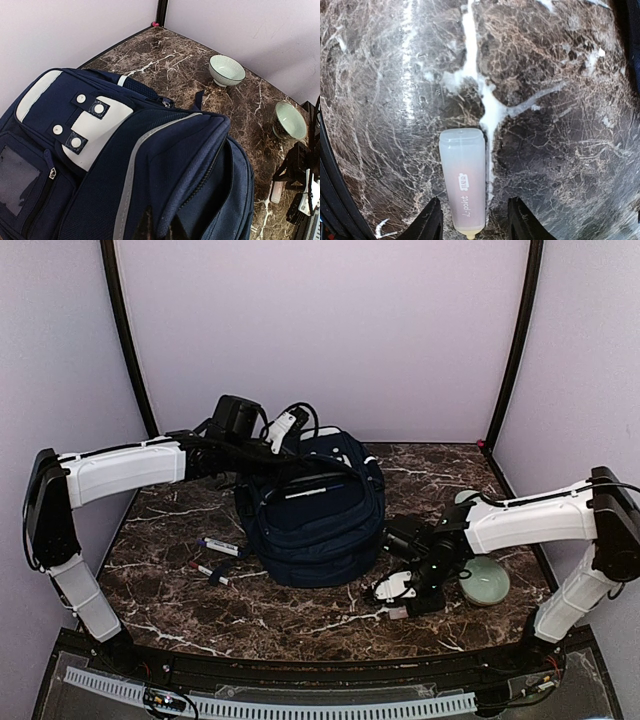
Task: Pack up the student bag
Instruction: Move the pen to the center of the board, then pick up the pen from the center of the board.
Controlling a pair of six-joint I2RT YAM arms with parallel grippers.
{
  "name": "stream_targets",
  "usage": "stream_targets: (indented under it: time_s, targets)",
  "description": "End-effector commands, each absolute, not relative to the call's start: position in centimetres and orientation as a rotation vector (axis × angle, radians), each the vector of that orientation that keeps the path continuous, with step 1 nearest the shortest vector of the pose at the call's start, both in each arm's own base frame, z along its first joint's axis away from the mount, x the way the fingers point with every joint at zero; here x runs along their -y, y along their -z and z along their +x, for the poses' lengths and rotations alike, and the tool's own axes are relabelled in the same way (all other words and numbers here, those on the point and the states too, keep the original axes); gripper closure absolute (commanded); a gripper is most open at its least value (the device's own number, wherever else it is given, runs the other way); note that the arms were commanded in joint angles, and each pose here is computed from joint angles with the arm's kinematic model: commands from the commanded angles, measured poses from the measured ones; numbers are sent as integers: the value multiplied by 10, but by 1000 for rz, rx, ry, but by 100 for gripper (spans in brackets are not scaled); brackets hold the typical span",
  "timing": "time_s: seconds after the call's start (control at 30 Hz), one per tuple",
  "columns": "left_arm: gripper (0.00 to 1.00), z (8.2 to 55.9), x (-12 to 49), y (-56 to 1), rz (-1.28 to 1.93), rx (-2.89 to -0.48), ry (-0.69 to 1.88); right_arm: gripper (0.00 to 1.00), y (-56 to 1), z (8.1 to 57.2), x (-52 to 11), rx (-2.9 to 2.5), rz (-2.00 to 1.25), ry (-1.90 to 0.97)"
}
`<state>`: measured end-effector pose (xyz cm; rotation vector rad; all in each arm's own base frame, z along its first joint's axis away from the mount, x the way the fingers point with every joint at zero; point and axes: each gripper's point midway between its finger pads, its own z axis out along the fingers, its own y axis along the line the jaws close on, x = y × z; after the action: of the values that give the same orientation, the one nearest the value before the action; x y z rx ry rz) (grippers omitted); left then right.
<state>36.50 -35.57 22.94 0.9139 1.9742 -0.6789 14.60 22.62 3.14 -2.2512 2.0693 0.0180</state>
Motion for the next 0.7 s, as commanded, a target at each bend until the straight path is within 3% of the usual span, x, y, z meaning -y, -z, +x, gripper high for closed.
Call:
stream_targets:
  time_s: [0.0, 0.67]
  targets:
    - [100, 363, 369, -275, 915, -1842, 748, 57, -30, 146, -223, -2100, -2229, -15]
    - [100, 362, 368, -277, 917, -1837, 743, 67, -14, 144, -217, -2114, -2236, 2]
